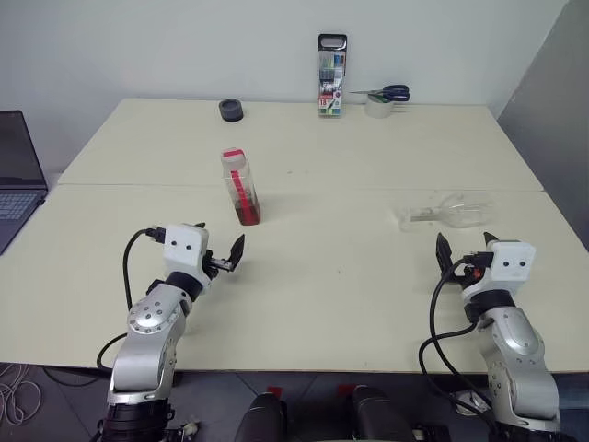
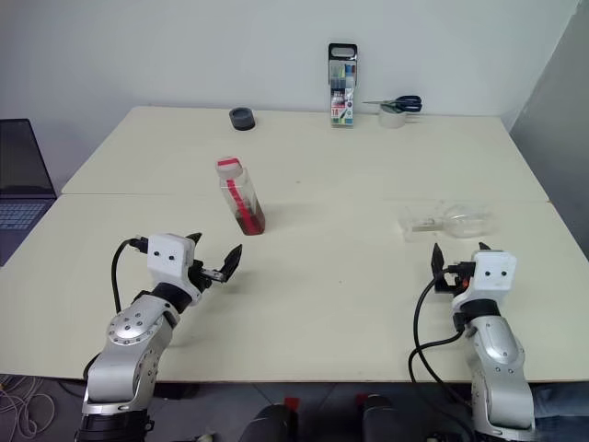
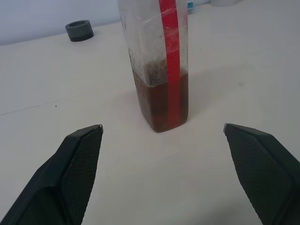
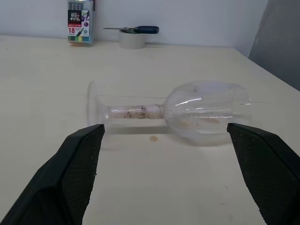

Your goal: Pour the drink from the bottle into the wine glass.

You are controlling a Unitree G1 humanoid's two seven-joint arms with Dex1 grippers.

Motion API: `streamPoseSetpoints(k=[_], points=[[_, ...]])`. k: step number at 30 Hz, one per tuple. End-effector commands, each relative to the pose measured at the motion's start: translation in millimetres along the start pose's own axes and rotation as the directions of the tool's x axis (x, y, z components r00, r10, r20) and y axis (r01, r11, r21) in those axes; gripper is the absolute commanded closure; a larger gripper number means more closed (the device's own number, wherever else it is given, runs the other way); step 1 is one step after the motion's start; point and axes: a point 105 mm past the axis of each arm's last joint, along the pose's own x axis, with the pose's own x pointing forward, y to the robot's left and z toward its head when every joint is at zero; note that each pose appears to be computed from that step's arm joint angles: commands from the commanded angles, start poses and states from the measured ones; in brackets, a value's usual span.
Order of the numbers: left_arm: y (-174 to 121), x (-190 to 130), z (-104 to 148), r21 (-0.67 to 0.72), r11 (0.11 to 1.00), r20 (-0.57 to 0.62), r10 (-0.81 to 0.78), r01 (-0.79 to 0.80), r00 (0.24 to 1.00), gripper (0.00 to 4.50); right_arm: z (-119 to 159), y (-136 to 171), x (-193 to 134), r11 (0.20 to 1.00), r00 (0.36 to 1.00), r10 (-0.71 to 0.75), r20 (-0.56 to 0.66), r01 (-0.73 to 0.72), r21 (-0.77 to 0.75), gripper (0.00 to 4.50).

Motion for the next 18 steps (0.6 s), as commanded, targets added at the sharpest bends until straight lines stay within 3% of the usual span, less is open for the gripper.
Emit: streamPoseSetpoints(k=[1, 18], points=[[-5.0, -0.1, 20.8, 0.017, 1.000, 0.079, -0.020, 0.019, 0.997, 0.08, 13.0, -2.5, -2.3, 1.000, 0.999, -0.005, 0.049, 0.006, -0.014, 0.00], [-4.9, -2.8, 12.8, 0.018, 1.000, 0.040, -0.013, 0.012, 0.999, 0.08, 7.7, -1.5, -4.9, 1.000, 1.000, 0.007, 0.027, -0.007, -0.017, 0.00]])
